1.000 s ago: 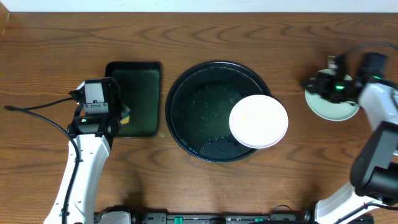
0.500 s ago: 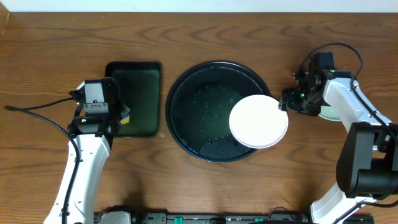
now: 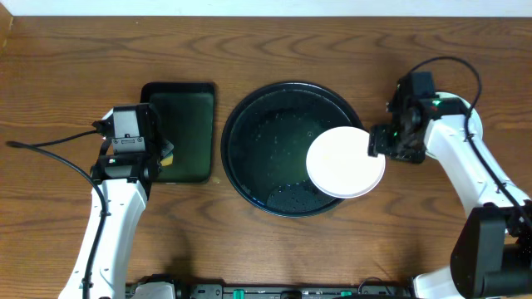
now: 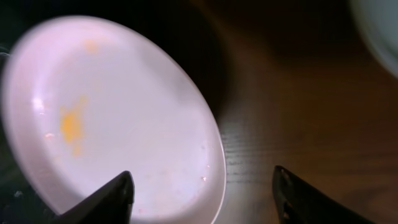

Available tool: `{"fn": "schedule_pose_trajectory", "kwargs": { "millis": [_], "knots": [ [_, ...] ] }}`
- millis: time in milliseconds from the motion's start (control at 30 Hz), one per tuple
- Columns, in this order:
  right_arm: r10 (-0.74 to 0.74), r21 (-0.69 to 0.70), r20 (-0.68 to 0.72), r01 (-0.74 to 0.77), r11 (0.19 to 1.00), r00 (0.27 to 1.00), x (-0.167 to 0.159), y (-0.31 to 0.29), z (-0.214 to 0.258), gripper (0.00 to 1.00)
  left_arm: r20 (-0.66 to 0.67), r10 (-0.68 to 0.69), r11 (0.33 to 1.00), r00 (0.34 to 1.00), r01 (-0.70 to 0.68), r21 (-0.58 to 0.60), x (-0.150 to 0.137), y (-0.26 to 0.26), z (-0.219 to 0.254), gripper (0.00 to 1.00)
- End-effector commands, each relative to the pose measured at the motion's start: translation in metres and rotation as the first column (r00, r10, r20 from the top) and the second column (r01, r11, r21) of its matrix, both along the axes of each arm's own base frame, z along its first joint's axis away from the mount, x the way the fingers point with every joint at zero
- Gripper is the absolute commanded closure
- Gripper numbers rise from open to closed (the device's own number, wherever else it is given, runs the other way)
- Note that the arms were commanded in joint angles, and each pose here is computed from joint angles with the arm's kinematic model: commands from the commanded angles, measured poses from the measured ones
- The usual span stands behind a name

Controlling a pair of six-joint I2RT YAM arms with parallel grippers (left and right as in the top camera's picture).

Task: Clean dirty plates on tray and stack at the side
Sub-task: 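Grasp the pink plate rim with the right gripper and pull it to tray center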

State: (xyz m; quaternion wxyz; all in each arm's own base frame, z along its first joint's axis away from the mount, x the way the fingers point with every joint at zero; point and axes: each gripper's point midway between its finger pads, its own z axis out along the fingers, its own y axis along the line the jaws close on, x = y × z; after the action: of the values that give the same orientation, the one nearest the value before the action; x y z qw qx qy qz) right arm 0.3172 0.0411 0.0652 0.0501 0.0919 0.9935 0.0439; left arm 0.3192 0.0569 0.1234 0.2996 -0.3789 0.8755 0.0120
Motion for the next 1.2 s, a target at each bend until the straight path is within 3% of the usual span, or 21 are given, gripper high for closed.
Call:
{"fn": "schedule_pose_trajectory", "kwargs": {
  "millis": [0, 67, 200, 367, 700, 867, 1067, 1167],
  "knots": [
    [-0.100, -0.065, -0.028, 0.098, 0.993, 0.995, -0.011, -0.013, -0.018, 0.29, -0.007, -0.009, 1.000, 1.000, 0.009, 0.003, 0.000, 0.001, -0.002, 0.92],
    [-0.122, -0.059, -0.030, 0.120, 0.991, 0.992, -0.014, -0.012, -0.025, 0.34, -0.004, -0.023, 1.000, 1.000, 0.023, -0.018, 0.001, -0.004, -0.002, 0.92],
    [-0.116, -0.008, -0.039, 0.115, 0.993, 0.993, -0.018, -0.004, -0.032, 0.53, 0.005, -0.028, 0.999, 1.000, 0.029, -0.025, 0.003, -0.005, -0.001, 0.92],
    [-0.110, 0.004, -0.040, 0.110, 0.994, 0.993, -0.019, 0.003, -0.034, 0.57, 0.006, -0.029, 0.999, 1.000, 0.029, -0.025, 0.003, -0.005, -0.001, 0.92],
    [-0.087, 0.019, 0.002, 0.087, 0.996, 0.996, -0.011, 0.025, -0.033, 0.97, 0.006, -0.029, 0.999, 1.000, 0.029, -0.025, 0.003, -0.005, -0.001, 0.92],
    [-0.081, 0.053, 0.009, 0.081, 0.995, 0.997, -0.009, 0.032, -0.032, 0.99, 0.006, -0.029, 0.999, 1.000, 0.029, -0.025, 0.003, -0.005, -0.001, 0.92],
    [-0.005, 0.289, 0.083, -0.019, 0.957, 0.997, 0.010, 0.078, -0.018, 0.99, 0.008, -0.034, 0.999, 0.999, 0.034, -0.033, 0.004, -0.007, -0.001, 0.92],
    [0.019, 0.316, 0.151, -0.066, 0.946, 0.988, 0.022, 0.092, -0.011, 0.99, 0.015, -0.069, 0.996, 0.998, 0.069, -0.062, 0.006, -0.014, -0.001, 0.92]
  ]
}}
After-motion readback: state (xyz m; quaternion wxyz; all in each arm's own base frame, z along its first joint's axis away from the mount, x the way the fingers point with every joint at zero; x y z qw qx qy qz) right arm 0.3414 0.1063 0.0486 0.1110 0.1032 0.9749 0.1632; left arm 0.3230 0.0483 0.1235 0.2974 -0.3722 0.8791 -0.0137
